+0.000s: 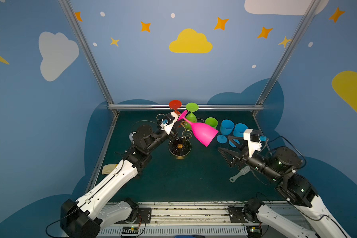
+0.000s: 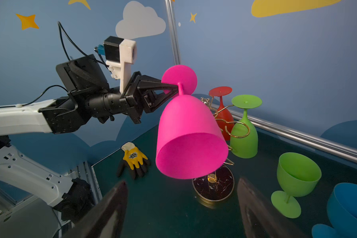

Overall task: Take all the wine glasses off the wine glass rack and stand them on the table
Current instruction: 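Open the left gripper off the foot while the right gripper holds the glass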

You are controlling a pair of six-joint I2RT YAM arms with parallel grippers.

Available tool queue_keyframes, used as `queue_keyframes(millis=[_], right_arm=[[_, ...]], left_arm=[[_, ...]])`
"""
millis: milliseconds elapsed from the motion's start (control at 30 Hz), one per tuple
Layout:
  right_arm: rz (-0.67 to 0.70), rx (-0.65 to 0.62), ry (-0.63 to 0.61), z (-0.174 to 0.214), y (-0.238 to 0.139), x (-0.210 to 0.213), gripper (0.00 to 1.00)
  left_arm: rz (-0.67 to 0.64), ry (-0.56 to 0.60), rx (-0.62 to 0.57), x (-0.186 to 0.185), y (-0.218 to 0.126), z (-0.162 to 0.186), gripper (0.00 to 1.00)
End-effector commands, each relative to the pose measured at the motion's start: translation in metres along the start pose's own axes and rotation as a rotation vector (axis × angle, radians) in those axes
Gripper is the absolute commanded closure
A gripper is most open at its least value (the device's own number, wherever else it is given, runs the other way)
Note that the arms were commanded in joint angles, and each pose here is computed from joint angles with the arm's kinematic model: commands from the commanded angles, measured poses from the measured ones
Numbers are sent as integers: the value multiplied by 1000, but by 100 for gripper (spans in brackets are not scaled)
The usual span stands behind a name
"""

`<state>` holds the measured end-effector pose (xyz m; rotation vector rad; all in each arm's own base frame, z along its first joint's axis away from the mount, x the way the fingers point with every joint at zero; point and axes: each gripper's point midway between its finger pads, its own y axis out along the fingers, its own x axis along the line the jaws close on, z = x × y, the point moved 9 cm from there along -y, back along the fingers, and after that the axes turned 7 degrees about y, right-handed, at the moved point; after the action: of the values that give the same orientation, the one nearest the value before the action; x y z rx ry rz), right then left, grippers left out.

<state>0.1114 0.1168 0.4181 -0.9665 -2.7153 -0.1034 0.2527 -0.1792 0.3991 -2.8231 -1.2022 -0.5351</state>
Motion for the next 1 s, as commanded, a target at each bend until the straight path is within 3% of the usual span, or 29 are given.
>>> queue_keyframes(millis=[0,300,533,600,733,867,967], right_arm=[[84,-2,-16,6,-2,-9,18],[104,7,-56,-3,24,-14,22],[79,27,-84,-18,52,-15,28],[75,28,-86,-18,58,-17,38],[41,27,-77,-18,65,-16,72],[14,38,-58,-17,69,-15,100],[32,35,-47,-16,67,-16,100]], left_arm=[[-11,-49,-42,4,-5,-8,97],[41,-66,-66,0,-7,-9,97],[158,-73,-93,-9,-10,-11,97],[177,-81,-96,-10,-11,-11,97],[202,-87,-94,-12,-10,-9,97],[199,-93,-87,-11,-8,-6,96],[156,-99,-76,-6,-7,-4,90]])
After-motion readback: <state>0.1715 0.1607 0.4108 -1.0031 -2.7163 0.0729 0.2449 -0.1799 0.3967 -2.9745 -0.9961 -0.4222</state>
